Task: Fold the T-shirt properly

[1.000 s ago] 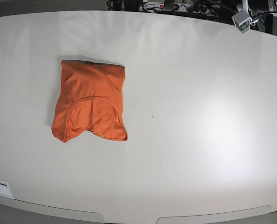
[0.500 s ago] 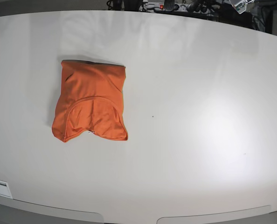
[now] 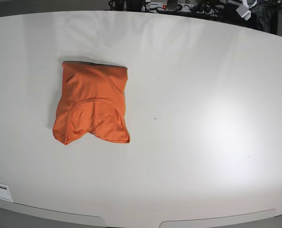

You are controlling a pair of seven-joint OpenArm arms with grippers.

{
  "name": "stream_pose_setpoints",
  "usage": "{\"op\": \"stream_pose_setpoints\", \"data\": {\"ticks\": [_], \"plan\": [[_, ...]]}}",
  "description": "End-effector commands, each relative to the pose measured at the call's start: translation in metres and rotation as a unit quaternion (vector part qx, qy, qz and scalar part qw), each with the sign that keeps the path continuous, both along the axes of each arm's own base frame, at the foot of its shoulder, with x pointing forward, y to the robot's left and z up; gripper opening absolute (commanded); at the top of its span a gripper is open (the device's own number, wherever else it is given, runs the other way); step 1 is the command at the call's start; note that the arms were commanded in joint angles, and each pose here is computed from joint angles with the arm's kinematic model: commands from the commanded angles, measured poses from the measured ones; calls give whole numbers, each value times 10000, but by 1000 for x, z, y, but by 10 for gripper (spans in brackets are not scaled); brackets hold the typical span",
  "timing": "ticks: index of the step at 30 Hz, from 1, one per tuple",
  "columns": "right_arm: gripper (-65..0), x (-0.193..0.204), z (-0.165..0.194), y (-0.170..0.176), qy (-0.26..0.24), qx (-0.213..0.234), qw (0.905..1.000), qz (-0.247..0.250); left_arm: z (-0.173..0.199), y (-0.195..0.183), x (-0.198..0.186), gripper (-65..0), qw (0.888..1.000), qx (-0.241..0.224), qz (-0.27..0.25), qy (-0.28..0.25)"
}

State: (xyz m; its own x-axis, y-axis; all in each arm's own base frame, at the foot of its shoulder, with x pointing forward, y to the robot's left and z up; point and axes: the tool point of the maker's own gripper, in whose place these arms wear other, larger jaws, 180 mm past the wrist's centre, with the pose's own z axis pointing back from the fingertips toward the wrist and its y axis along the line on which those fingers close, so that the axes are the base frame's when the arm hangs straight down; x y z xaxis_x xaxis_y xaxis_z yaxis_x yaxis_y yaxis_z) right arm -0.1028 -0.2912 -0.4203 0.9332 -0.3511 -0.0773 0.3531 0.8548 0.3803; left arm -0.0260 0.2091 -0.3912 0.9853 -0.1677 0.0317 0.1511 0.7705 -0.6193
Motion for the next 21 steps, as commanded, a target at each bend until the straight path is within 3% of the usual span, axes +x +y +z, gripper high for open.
{"op": "stream_pose_setpoints", "data": {"ticks": [1, 13, 16, 21], "plan": [[-650, 4, 0, -8, -33, -81, 9999, 106, -5, 4, 3, -650, 10000, 38, 10, -21], [-650, 10, -83, 20, 107, -301, 9934, 1105, -103, 16, -6, -650, 9968, 557, 192, 540], [-650, 13, -103, 33, 31, -307, 9897, 1401, -125, 16, -11, -650, 9961, 713, 99, 516], [-650, 18, -140, 40, 195, -732, 9814, 1764, -155, 12, -16, -650, 9948, 947, -172, 322]]}}
